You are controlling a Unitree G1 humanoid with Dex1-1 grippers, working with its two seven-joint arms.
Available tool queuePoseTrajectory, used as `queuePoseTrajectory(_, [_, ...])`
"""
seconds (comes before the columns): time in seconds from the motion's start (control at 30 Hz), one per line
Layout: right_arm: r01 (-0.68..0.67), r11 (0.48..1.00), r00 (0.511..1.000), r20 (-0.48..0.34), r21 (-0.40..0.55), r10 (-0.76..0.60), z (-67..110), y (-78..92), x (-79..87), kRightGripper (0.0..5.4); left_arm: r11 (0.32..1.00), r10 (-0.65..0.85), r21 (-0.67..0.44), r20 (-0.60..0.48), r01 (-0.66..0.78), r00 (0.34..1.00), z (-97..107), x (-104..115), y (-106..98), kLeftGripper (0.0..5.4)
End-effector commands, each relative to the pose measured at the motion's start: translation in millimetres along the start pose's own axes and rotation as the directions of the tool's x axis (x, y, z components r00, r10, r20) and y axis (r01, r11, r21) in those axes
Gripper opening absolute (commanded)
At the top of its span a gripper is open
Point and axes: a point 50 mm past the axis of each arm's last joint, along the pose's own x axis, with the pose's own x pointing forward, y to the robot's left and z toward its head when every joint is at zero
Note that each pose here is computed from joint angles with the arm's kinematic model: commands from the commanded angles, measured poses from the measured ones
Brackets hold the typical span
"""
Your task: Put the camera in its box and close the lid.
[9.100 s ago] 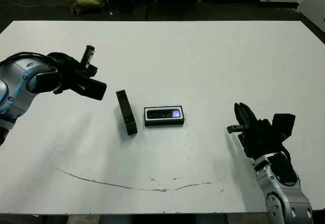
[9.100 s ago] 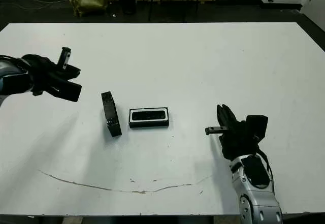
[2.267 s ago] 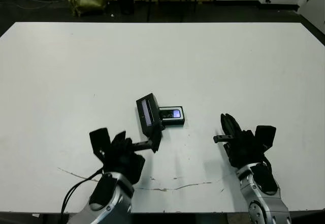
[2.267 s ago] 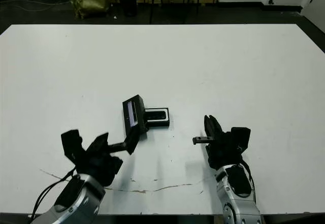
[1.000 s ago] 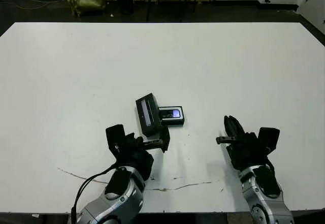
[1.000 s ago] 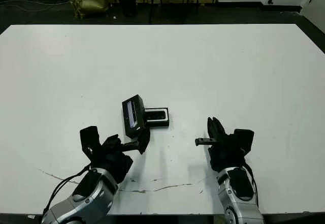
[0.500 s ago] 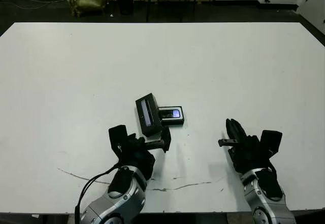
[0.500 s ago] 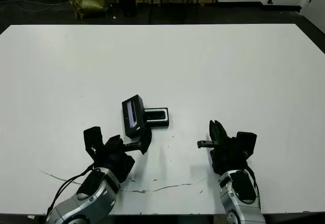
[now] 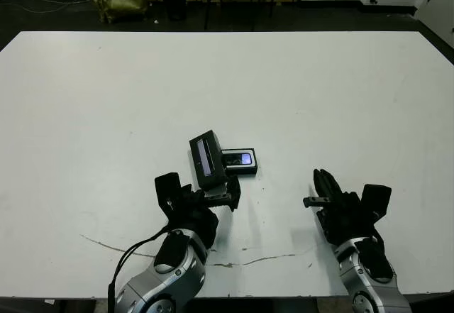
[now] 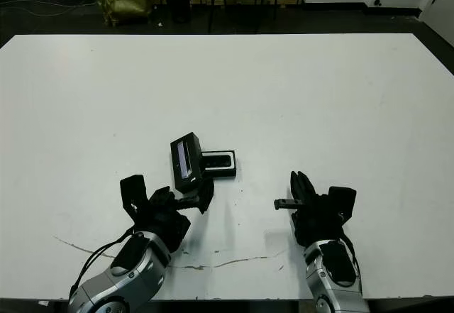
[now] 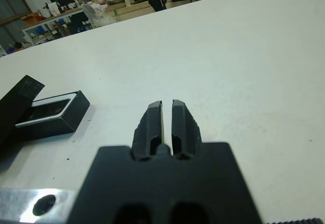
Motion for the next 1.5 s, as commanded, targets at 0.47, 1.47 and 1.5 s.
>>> queuePoseTrajectory(0.47, [0.043, 0.999, 0.995, -0.085, 0.010, -0.042, -13.8, -3.7, -7.3, 0.00, 0.987, -0.105, -0.118, 0.006, 0.105, 0.994, 2.2, 6.5, -48.9, 5.39])
queuePoseTrajectory(1.47, [0.027, 1.000, 0.998, -0.062, 0.008, -0.027, -12.5, -6.9, -10.9, 0.00, 0.988, -0.106, -0.116, -0.030, 0.102, 0.994, 3.2, 10.2, -44.9, 5.39])
queuePoseTrajectory(1.5, [0.025, 1.000, 0.998, -0.061, 0.015, -0.024, -12.3, -6.7, -11.0, 0.00, 0.988, -0.105, -0.113, -0.030, 0.101, 0.994, 2.9, 10.5, -44.5, 5.39])
